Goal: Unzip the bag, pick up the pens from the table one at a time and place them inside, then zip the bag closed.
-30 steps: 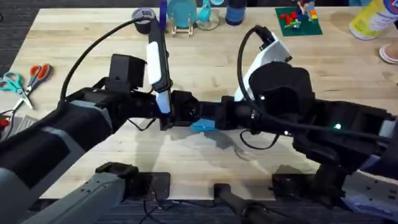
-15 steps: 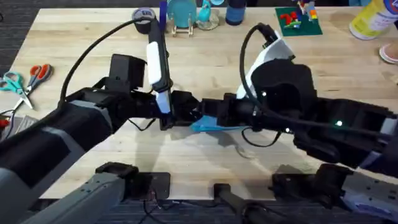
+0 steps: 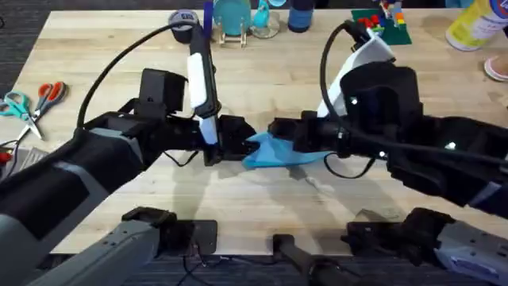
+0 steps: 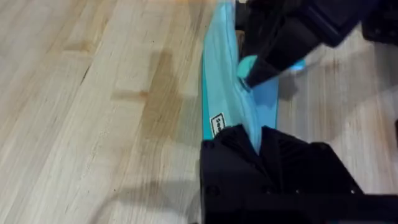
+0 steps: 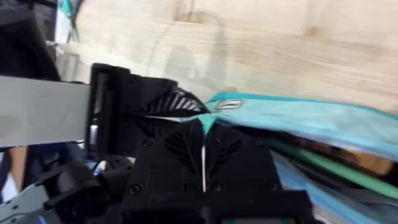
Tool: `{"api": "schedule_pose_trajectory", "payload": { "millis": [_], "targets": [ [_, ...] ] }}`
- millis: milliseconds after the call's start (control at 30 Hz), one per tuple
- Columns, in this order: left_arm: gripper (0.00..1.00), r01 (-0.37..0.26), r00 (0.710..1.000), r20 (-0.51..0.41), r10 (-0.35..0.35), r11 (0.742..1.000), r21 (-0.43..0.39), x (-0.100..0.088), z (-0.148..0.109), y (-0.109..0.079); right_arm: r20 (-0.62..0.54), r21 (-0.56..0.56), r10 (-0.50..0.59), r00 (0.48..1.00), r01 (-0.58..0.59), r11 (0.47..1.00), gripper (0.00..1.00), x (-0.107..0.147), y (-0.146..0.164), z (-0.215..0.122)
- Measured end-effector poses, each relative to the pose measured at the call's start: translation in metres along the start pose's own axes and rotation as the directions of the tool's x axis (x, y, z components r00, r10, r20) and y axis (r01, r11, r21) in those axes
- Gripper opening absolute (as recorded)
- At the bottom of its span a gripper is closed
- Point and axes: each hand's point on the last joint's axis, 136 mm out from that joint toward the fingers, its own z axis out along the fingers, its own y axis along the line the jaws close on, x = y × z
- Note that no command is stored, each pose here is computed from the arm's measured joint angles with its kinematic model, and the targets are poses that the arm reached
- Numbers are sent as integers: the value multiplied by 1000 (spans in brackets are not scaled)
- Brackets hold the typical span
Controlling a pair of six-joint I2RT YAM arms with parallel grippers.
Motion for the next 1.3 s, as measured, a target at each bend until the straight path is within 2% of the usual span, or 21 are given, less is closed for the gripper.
{"api": "schedule_pose_trajectory", "payload": {
  "millis": [167,467,833,1300],
  "targets": [
    [43,0,1000,-4,0,1000,-3,1,0,0,-4,49,-13,1000,13,999,31,-3,-17,-5],
    [43,-6,1000,-5,6,1000,-9,1,0,2,50,98,-33,998,28,995,31,-22,-40,-25],
    [43,-3,1000,-5,3,1000,-7,1,0,1,131,229,-11,991,-19,973,31,-45,-91,-59],
    [43,-3,1000,2,3,1000,-2,-1,0,0,129,366,35,991,-80,927,31,-40,-131,-75]
  ]
}}
